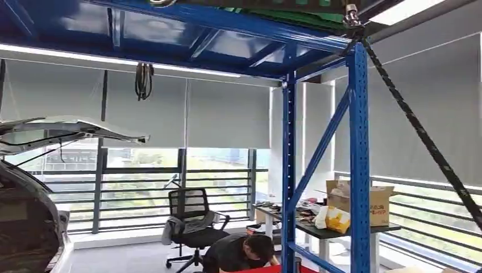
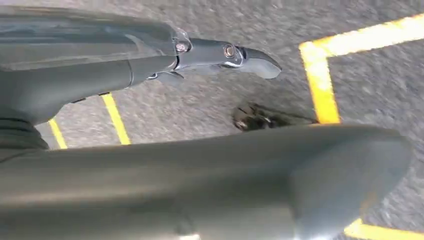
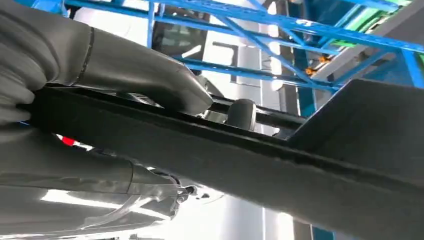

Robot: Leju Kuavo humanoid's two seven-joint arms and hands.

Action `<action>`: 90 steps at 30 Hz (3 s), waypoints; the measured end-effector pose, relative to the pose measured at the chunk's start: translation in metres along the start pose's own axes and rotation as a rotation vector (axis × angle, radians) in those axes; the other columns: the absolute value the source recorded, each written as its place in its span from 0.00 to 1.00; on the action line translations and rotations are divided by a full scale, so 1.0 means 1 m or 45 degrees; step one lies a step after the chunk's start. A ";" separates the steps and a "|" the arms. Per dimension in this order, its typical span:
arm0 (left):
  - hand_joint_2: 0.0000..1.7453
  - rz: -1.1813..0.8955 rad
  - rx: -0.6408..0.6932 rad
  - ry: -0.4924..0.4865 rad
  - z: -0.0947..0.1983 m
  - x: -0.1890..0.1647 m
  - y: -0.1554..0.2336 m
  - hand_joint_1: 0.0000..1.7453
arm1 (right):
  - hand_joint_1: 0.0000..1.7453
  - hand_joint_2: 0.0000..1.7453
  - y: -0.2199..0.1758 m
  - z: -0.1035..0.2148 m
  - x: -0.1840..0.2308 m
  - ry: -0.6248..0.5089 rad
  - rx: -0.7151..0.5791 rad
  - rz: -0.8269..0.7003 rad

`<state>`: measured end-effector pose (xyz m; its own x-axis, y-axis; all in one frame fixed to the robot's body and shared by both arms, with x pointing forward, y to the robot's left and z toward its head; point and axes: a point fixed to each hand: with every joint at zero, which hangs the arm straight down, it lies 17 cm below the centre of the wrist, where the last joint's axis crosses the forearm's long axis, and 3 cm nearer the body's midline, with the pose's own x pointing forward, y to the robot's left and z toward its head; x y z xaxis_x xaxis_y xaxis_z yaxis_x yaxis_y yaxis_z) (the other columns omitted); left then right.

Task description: Take the parts from the cabinet and place them on the table.

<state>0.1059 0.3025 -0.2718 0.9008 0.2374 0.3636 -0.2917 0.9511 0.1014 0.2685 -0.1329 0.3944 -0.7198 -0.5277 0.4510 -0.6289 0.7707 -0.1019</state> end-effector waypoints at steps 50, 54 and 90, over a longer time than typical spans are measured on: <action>1.00 0.060 0.140 0.038 -0.004 -0.006 0.045 0.00 | 1.00 1.00 0.029 0.000 0.033 -0.119 0.125 0.196; 1.00 0.040 0.147 0.030 -0.005 -0.004 0.052 0.00 | 1.00 1.00 0.035 0.001 0.032 -0.119 0.130 0.171; 1.00 0.017 0.076 0.012 -0.005 0.003 0.030 0.00 | 1.00 1.00 0.044 0.002 0.033 -0.117 0.178 0.167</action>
<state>0.1009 0.3326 -0.2719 0.8997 0.2522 0.3564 -0.3221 0.9345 0.1517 0.2168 -0.1171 0.4032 -0.8179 -0.4615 0.3436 -0.5581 0.7814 -0.2791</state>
